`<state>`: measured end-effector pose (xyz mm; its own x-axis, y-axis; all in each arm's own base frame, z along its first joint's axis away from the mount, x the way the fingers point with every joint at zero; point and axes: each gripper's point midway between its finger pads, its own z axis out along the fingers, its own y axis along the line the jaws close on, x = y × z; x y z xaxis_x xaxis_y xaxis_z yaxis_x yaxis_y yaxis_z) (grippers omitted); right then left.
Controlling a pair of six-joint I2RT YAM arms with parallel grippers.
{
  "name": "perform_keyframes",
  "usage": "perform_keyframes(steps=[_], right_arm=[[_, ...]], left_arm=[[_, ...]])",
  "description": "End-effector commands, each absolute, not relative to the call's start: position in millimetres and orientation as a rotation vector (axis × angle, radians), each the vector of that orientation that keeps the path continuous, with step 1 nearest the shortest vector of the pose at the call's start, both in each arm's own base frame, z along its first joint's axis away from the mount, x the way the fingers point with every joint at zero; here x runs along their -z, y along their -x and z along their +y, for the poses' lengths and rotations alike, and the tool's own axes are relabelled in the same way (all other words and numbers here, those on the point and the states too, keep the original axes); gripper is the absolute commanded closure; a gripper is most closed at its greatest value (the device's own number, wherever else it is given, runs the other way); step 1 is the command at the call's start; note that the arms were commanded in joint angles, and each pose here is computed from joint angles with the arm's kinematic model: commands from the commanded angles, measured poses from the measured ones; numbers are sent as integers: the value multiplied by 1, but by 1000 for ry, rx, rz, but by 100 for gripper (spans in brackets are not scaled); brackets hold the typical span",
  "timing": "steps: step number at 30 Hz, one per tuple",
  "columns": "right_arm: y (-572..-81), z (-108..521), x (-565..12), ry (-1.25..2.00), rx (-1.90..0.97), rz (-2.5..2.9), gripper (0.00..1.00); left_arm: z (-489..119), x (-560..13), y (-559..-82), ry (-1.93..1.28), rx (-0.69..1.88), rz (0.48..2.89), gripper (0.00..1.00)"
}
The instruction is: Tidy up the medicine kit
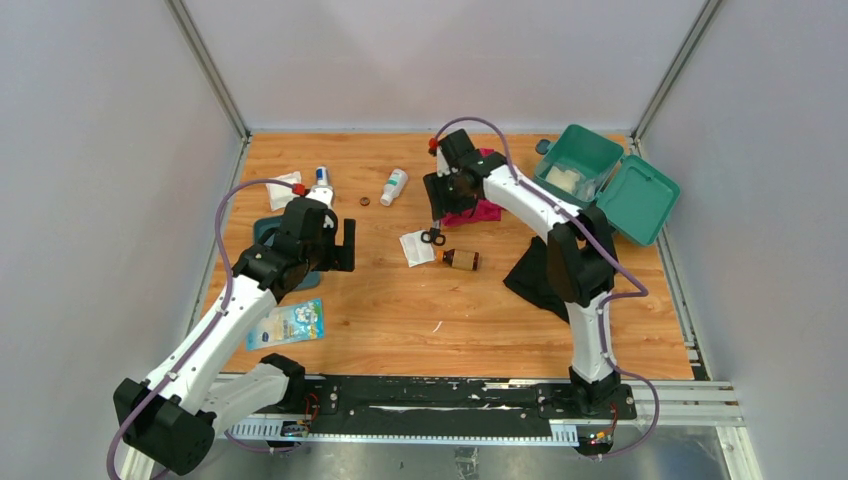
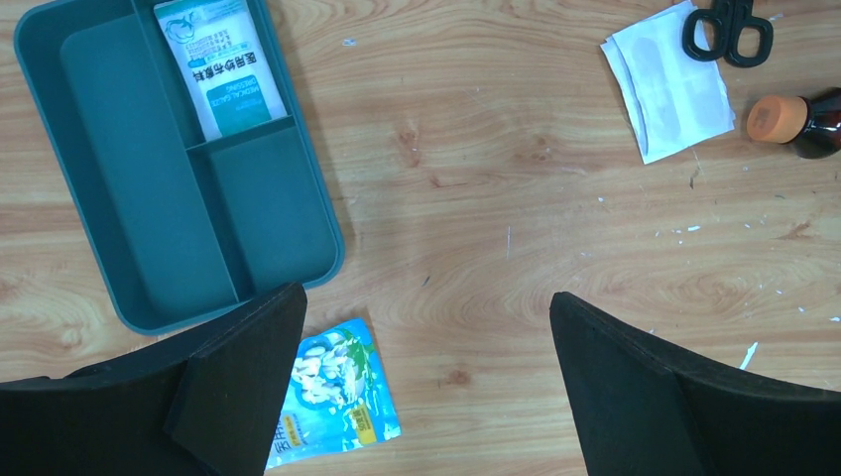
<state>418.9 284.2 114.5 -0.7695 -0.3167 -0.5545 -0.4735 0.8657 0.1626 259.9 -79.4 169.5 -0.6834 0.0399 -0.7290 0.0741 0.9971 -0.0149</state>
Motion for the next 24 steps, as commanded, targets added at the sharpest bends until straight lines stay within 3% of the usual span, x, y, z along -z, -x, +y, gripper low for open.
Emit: perform_keyframes(steps=[1, 6, 15, 24], right_arm=[[-387, 311, -117, 530, -500, 2546, 42], [-364, 319, -104, 477, -493, 2591, 44], [-344, 266, -156, 336, -402, 2454, 45], [-291, 209, -175, 274, -371, 2390, 45]], left_arm=[[-79, -170, -259, -91, 46, 2326, 1], [-86, -171, -258, -49, 100, 2330, 1], [-146, -166, -276, 230, 576, 2209, 2], [-192, -124, -317, 328, 751, 2279, 15]])
